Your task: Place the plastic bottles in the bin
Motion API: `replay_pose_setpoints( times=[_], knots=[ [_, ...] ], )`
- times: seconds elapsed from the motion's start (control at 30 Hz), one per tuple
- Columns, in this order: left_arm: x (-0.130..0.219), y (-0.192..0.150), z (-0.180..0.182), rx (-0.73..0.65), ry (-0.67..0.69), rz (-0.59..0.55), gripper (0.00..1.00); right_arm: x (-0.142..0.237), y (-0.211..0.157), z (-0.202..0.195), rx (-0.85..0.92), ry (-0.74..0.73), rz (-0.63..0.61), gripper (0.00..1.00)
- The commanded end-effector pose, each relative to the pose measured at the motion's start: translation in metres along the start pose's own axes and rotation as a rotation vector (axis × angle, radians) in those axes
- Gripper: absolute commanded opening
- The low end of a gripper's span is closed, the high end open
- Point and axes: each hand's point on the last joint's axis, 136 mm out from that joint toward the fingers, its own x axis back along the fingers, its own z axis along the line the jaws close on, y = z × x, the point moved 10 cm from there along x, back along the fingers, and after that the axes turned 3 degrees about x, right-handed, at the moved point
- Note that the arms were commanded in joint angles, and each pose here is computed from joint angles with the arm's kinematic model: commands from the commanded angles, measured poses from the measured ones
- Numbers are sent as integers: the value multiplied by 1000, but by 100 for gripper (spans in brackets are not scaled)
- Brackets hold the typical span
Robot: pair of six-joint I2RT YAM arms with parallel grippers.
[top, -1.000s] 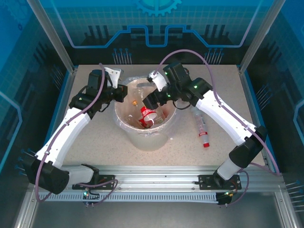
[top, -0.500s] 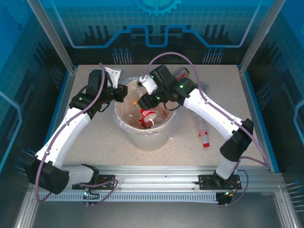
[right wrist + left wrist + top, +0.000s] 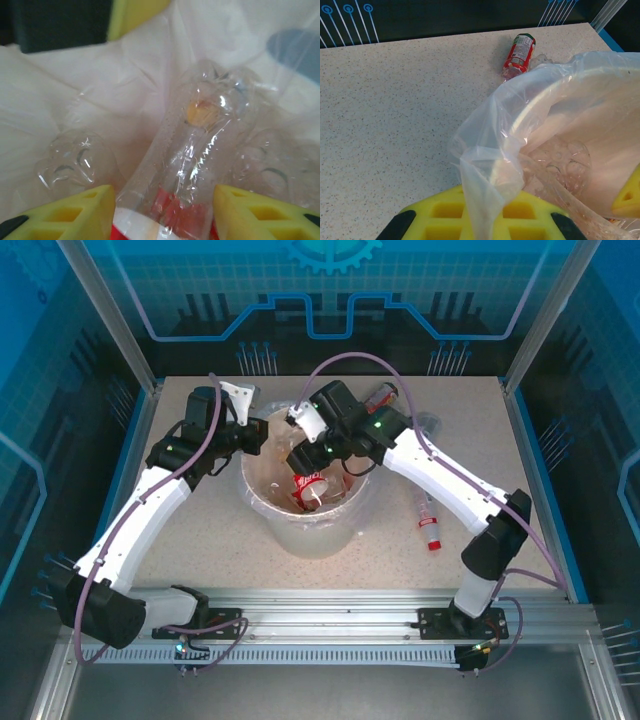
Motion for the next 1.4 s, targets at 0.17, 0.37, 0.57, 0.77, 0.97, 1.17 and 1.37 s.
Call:
replay_pose_setpoints(
  times=[0.17, 0.37, 0.57, 0.77, 0.97, 1.17, 1.37],
  knots=[
    [-7, -17, -1, 59, -33, 100, 0, 92, 5, -10, 3, -165, -159, 62],
    [-7, -17, -2, 60, -33, 100, 0, 119, -26, -54, -157, -342, -149, 65],
    [-7, -17, -2, 61, -35, 98, 0, 123, -86, -95, -356, -508, -33, 67],
    [-7, -17, -2, 61, -33, 100, 0, 92, -162, -127, -513, -584, 225, 80],
    [-8, -17, -2, 63, -34, 100, 0, 58, -205, -154, -589, -583, 395, 93],
    [-7, -17, -2, 60, -30, 97, 0, 20, -233, -175, -639, -537, 505, 96],
    [-9, -18, -2, 52, -23, 105, 0, -5, -250, -185, -657, -504, 534, 93]
  ],
)
